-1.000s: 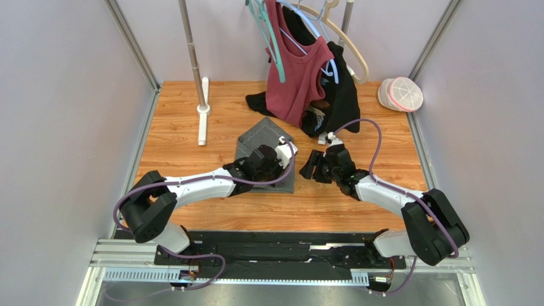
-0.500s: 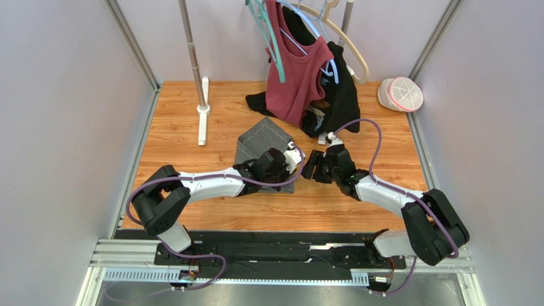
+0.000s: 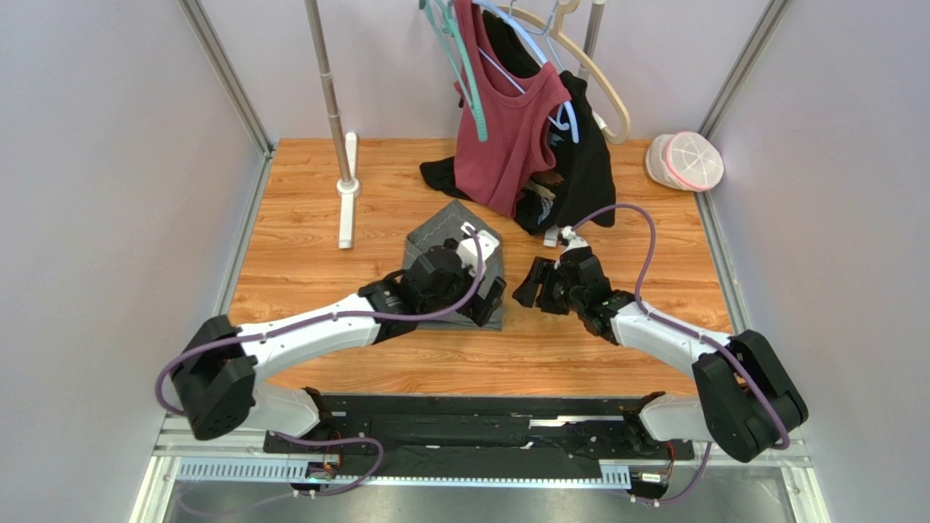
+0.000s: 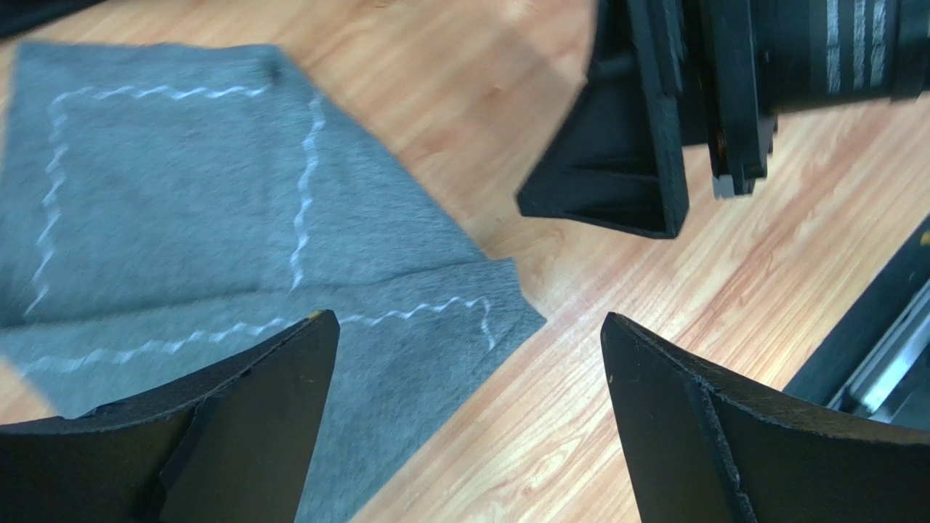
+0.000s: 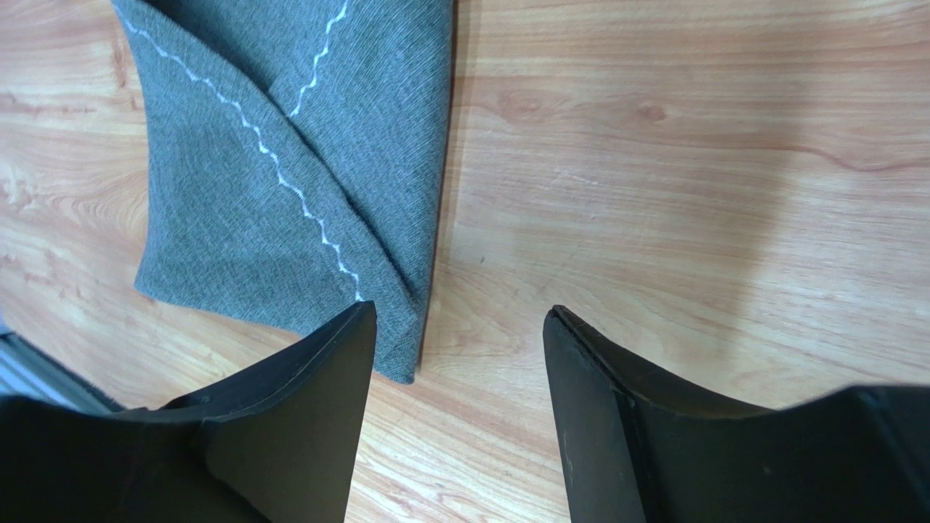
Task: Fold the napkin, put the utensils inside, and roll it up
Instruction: Fold the napkin
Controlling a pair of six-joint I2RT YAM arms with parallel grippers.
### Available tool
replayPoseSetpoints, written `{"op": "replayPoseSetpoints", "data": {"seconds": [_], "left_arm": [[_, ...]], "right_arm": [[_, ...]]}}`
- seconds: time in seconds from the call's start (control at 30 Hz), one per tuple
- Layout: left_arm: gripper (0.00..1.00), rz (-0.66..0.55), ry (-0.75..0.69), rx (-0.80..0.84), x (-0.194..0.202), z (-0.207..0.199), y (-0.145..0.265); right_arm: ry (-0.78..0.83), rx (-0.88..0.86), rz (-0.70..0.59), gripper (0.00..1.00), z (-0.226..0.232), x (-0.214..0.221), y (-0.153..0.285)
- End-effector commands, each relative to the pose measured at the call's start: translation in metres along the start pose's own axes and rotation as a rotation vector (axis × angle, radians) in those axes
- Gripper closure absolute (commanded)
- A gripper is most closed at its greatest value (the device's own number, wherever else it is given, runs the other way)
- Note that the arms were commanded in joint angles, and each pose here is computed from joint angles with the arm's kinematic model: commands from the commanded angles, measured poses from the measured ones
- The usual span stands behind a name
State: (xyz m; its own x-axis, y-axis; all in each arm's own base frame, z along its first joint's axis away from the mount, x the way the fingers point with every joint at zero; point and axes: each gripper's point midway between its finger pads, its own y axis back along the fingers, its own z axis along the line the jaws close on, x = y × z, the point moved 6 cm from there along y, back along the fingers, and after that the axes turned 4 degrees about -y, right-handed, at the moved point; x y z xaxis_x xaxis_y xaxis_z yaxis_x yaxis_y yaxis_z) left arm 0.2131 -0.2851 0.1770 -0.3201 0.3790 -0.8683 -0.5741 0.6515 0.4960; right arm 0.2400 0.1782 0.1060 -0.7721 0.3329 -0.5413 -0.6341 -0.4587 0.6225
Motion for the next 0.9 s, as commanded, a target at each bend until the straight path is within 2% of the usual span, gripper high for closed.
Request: {"op": "replayPoseSetpoints", "data": {"seconds": [0.0, 0.2, 0.3, 0.43, 0.63, 0.7, 0.8, 0.87], "left_arm": [[0.01, 0.037, 0.189, -0.194, 0.015, 0.038, 0.023], [0.01, 0.109, 0.503, -0.355, 0.069, 0.086, 0.045], [0.01, 0.101, 0.662, -0.371, 0.093, 0.105, 0.052], [0.01, 0.053, 0.726, -0.329, 0.104, 0.111, 0.058], [0.01, 0.095, 0.812, -0.325, 0.126, 0.112, 0.053], [0.01, 0.064, 0.846, -0.326, 0.129, 0.114, 0.051], [0.01, 0.026, 0.892, -0.297, 0.131, 0.113, 0.048], [0.01, 0.012, 0.91, -0.286, 0.13, 0.112, 0.046]], "right_arm": [[-0.012, -0.092, 0.043, 0.38, 0.015, 0.002, -0.006], [-0.065, -0.149, 0.131, 0.37, 0.017, 0.024, -0.015], [-0.09, -0.169, 0.153, 0.37, 0.018, 0.03, -0.02], [-0.104, -0.174, 0.172, 0.38, 0.02, 0.034, -0.027], [-0.11, -0.156, 0.202, 0.39, 0.019, 0.039, -0.036], [-0.119, -0.142, 0.211, 0.4, 0.017, 0.041, -0.038], [-0.123, -0.118, 0.207, 0.42, 0.014, 0.042, -0.039], [-0.117, -0.095, 0.21, 0.47, 0.011, 0.044, -0.04]]}}
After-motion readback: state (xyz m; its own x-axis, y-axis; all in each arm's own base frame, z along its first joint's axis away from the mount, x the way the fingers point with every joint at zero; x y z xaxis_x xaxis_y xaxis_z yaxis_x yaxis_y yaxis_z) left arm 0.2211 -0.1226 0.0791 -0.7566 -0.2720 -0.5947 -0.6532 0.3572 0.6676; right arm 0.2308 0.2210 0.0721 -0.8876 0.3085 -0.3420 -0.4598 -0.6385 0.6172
